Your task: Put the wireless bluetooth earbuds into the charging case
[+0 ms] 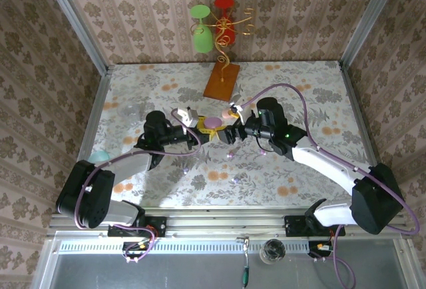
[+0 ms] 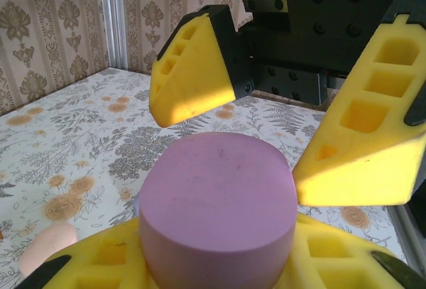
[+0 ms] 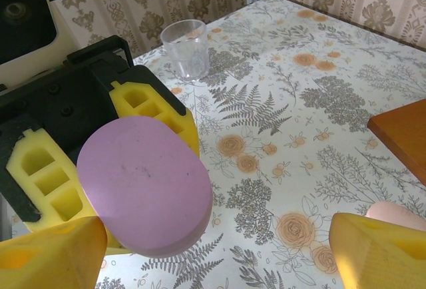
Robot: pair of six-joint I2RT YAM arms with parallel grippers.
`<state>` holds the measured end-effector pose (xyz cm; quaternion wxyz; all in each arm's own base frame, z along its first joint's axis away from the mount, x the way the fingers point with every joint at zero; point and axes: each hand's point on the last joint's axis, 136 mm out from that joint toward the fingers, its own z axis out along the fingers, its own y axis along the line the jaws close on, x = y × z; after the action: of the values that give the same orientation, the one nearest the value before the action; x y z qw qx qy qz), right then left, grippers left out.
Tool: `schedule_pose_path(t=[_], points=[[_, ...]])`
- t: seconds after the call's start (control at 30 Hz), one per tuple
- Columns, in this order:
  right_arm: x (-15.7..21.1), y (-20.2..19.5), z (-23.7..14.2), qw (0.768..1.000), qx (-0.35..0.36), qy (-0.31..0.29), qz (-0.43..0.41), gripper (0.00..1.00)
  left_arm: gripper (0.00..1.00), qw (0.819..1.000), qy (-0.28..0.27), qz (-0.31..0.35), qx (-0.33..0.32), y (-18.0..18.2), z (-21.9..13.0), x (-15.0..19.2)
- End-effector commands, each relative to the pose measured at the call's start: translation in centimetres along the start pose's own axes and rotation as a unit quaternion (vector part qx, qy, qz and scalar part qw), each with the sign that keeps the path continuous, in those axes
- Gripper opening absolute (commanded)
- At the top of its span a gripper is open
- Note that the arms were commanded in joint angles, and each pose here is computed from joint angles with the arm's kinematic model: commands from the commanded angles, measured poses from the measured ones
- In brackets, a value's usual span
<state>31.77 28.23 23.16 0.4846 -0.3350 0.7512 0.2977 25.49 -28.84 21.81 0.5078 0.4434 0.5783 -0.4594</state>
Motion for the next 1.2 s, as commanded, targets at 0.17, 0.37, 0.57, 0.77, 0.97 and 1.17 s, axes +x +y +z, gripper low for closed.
schedule_pose_path(t=[0.17,0.37,0.57,0.77,0.97,1.17], points=[[-4.0,-2.7,-0.4,0.995,0.077,-0.061,0.0,0.87,0.33,0.999,-0.007,0.03,0.035,-1.7,0.3,-1.1],[-5.0,-3.2,-0.3,0.994,0.084,-0.076,0.005,0.86,0.33,0.999,-0.008,0.037,0.039,-1.9,0.2,-1.1],[-5.7,-2.7,0.5,0.995,0.062,-0.082,0.01,0.85,0.33,0.998,-0.022,0.048,0.042,-2.2,0.0,-1.5],[-6.4,-1.5,-0.3,0.995,0.033,-0.09,0.013,0.85,0.31,0.999,-0.024,0.045,0.02,-1.3,-0.3,-1.3],[-6.7,-0.2,-3.2,0.993,0.02,-0.107,0.04,0.85,0.31,0.999,-0.027,0.039,-0.006,0.2,-0.8,-1.2],[-2.5,-6.1,-6.6,0.966,0.113,-0.099,0.209,0.82,0.31,0.998,-0.035,0.038,-0.024,1.7,-1.7,-1.5]])
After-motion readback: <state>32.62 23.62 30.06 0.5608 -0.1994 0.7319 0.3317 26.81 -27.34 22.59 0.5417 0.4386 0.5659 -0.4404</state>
